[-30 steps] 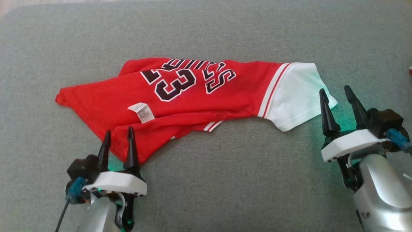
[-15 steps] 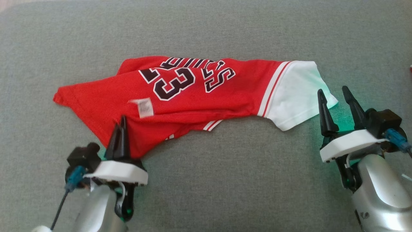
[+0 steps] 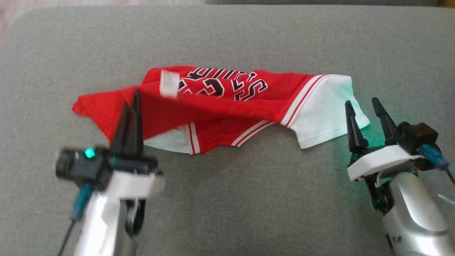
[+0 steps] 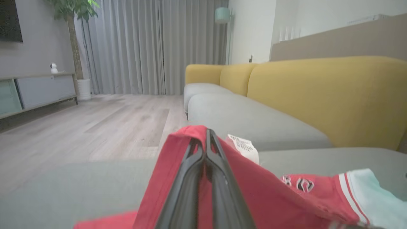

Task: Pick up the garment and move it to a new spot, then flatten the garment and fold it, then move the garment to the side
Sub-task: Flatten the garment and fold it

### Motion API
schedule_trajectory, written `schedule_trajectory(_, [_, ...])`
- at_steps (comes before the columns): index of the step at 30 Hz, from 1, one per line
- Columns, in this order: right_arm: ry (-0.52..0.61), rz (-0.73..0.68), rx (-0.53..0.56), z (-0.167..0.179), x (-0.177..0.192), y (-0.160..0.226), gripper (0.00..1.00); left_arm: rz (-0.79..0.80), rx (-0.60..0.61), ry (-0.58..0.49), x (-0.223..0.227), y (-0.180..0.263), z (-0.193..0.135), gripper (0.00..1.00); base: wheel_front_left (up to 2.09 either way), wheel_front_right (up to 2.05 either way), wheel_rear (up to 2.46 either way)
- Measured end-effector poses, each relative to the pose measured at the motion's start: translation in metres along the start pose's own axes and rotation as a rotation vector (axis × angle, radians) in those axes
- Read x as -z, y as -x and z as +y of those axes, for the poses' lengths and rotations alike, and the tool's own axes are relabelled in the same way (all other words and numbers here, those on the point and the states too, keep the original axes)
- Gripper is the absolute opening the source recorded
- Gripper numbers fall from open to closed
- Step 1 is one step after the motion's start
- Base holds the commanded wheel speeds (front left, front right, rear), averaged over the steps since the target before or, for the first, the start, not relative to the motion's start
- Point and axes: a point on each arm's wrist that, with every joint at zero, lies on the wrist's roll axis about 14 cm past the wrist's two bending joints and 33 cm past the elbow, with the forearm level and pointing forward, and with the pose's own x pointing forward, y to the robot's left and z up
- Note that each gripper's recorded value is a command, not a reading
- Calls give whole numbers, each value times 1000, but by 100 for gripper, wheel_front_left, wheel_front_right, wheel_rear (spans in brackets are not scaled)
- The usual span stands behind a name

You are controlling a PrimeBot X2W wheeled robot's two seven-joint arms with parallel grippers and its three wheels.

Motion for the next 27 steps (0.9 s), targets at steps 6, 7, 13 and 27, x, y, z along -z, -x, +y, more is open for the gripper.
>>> schedule_trajectory(6, [-14,-12,2,4,-5,7,100,282,-4,58,80,73,-11,0,0,0,0])
schedule_trajectory(7, [-18,-7,5,3,-3,10,100,317,-16,81,90,83,-11,0,0,0,0])
schedule_trajectory(13, [-24,22,21,0,8,23,100,427,-114,167,119,113,0,100,0,0,0])
schedule_trajectory(27, [-51,2,25,7,3,24,100,372,-155,196,107,99,8,100,0,0,0])
